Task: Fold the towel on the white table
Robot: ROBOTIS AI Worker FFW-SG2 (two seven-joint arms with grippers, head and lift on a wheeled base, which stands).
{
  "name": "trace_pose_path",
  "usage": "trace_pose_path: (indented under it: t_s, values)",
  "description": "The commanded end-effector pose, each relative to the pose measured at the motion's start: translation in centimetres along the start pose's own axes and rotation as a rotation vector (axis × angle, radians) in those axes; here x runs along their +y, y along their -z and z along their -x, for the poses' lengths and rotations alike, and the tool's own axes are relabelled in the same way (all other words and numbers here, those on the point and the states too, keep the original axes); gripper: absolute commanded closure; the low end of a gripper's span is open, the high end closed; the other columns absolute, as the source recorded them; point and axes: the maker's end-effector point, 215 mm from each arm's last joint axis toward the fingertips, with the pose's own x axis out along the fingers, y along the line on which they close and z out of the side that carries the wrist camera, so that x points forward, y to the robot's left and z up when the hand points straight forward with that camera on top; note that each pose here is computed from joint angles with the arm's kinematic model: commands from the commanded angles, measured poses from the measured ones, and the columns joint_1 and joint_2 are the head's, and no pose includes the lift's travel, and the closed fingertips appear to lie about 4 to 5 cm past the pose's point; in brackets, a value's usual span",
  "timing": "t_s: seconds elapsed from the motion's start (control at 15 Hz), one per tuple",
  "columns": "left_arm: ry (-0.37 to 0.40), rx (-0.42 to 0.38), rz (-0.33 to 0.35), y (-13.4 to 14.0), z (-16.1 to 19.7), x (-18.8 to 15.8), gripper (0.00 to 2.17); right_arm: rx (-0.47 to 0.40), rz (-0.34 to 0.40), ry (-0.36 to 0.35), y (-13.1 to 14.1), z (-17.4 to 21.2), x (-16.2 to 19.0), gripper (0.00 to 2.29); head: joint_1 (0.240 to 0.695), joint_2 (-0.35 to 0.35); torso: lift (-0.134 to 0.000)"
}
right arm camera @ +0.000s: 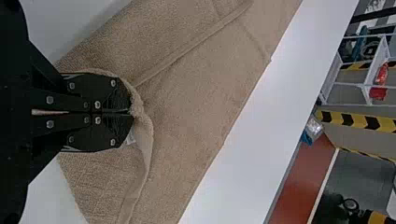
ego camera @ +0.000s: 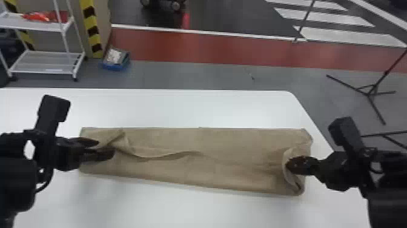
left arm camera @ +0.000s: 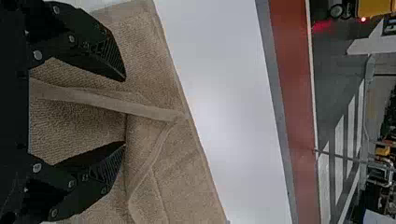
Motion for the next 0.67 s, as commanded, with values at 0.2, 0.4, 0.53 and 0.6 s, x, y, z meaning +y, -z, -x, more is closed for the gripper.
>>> trace_pose_path:
  t_s: [0.2,0.4,0.53,0.6]
  values:
    - [0.017,-0.084,0.035,-0.5,2.6,-0.2,1.50,0.001,0.002,-0.004,0.0,-0.2,0.1,2.25,0.695,-0.183,-0.126]
    - [0.046,-0.158,0.080,-0.7,5.2,-0.3,1.50,-0.025,-0.009,0.019,-1.0,0.7,-1.4,2.25,0.695,-0.182,-0.126]
    - [0.040,-0.172,0.107,-0.4,5.8,0.5,1.50,-0.047,-0.032,0.045,-2.0,1.3,-3.1,2.25,0.695,-0.182,-0.126]
    - [0.029,-0.170,0.111,-0.3,5.7,0.9,1.50,-0.055,-0.057,0.053,-2.5,1.4,-3.9,2.25,0.695,-0.181,-0.126]
